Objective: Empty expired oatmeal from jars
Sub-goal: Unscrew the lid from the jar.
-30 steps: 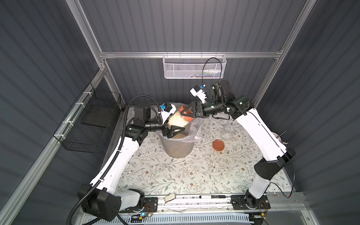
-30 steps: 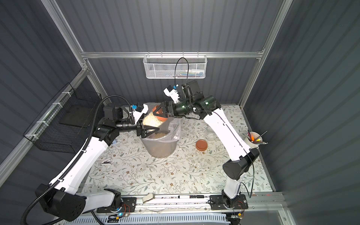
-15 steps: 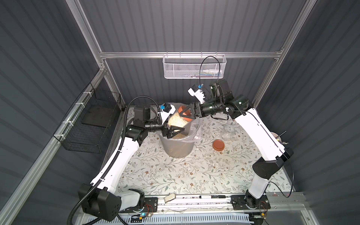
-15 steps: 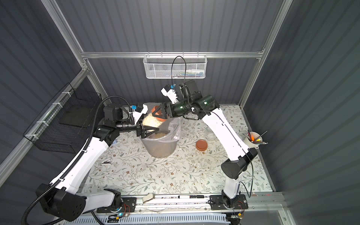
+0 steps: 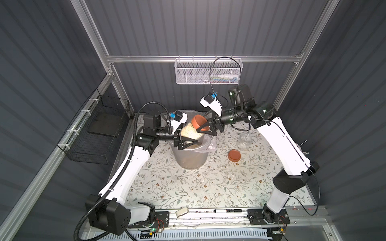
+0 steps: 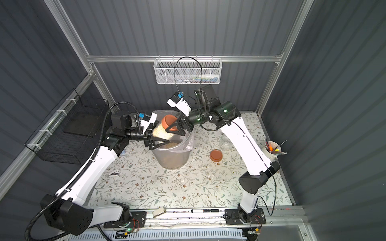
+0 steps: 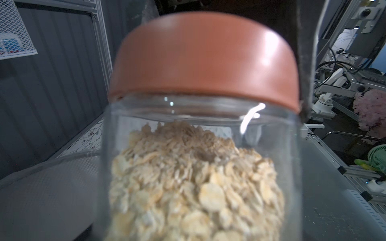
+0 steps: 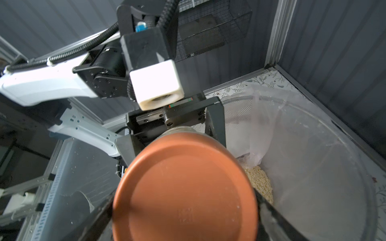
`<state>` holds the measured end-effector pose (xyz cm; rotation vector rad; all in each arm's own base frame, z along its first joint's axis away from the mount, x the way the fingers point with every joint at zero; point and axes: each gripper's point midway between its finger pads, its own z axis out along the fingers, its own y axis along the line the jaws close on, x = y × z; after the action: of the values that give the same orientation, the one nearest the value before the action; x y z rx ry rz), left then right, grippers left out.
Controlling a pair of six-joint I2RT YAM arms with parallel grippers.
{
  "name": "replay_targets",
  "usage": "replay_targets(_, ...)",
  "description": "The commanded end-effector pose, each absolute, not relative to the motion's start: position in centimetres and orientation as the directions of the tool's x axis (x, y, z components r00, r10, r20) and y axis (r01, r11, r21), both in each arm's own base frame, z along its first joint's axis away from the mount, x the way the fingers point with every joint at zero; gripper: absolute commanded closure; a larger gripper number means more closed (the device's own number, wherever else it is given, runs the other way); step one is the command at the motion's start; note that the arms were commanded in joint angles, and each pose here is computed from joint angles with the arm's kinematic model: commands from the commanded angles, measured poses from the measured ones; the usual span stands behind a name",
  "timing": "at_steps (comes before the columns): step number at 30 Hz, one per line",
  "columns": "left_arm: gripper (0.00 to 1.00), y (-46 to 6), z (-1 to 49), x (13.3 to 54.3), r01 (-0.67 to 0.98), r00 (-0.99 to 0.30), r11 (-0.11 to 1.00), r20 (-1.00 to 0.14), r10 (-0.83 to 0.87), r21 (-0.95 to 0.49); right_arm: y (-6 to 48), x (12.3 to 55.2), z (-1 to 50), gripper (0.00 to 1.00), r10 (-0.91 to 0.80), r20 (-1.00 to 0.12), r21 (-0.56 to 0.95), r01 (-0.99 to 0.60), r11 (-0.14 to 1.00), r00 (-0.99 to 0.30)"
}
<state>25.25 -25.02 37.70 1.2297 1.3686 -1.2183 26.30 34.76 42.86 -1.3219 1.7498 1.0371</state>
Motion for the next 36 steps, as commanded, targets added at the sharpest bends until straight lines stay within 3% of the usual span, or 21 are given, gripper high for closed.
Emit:
replay_targets(1,1.00,-24.6,41.2,23.7,0.997,-0.064,-0.048,-0.996,0.054,-0.066,33.6,25.7,41.2,0.46,-0.506,-0.856,0.078,-0.994,0.083,-0.109)
replay_targets(5,1.00,-24.5,41.0,23.5,0.995,-0.073,-0.059,-0.996,0.058,-0.077,32.7,24.8,41.3,0.21,-0.535,-0.843,0.034,-0.999,0.041,-0.050)
replay_targets(10,1.00,-24.6,41.0,23.7,0.995,-0.077,-0.057,-0.995,0.059,-0.080,32.6,24.6,42.1,0.01,-0.510,-0.859,0.023,-0.999,0.049,-0.045)
replay_targets(13,1.00,-24.6,41.0,24.1,0.997,-0.066,-0.025,-0.996,0.061,-0.067,33.0,26.2,43.6,0.01,-0.423,-0.898,0.063,-0.986,0.156,-0.125)
replay_targets(18,1.00,-24.5,40.5,24.9,0.998,-0.064,0.027,-0.995,0.078,-0.062,32.9,26.9,46.8,0.01,-0.225,-0.918,0.256,-0.922,0.291,-0.326)
replay_targets(22,1.00,-24.5,40.1,25.5,0.997,-0.063,0.060,-0.994,0.095,-0.057,32.6,28.1,47.2,0.01,-0.118,-0.837,0.457,-0.801,0.387,-0.534)
replay_targets(25,1.00,-24.5,39.7,26.0,0.995,-0.062,0.087,-0.992,0.107,-0.053,33.1,28.8,46.9,0.01,-0.059,-0.763,0.574,-0.717,0.396,-0.644)
replay_targets(27,1.00,-24.4,39.4,26.3,0.993,-0.063,0.102,-0.991,0.117,-0.051,33.7,29.2,46.0,0.01,-0.050,-0.720,0.623,-0.676,0.394,-0.692)
replay_targets(32,1.00,-24.3,39.2,26.3,0.993,-0.058,0.112,-0.990,0.130,-0.043,33.1,30.9,43.7,0.01,-0.048,-0.661,0.620,-0.581,0.527,-0.749)
replay_targets(36,1.00,-24.2,39.1,26.4,0.992,-0.053,0.121,-0.988,0.144,-0.036,33.8,31.3,44.1,0.01,-0.014,-0.627,0.666,-0.545,0.510,-0.779)
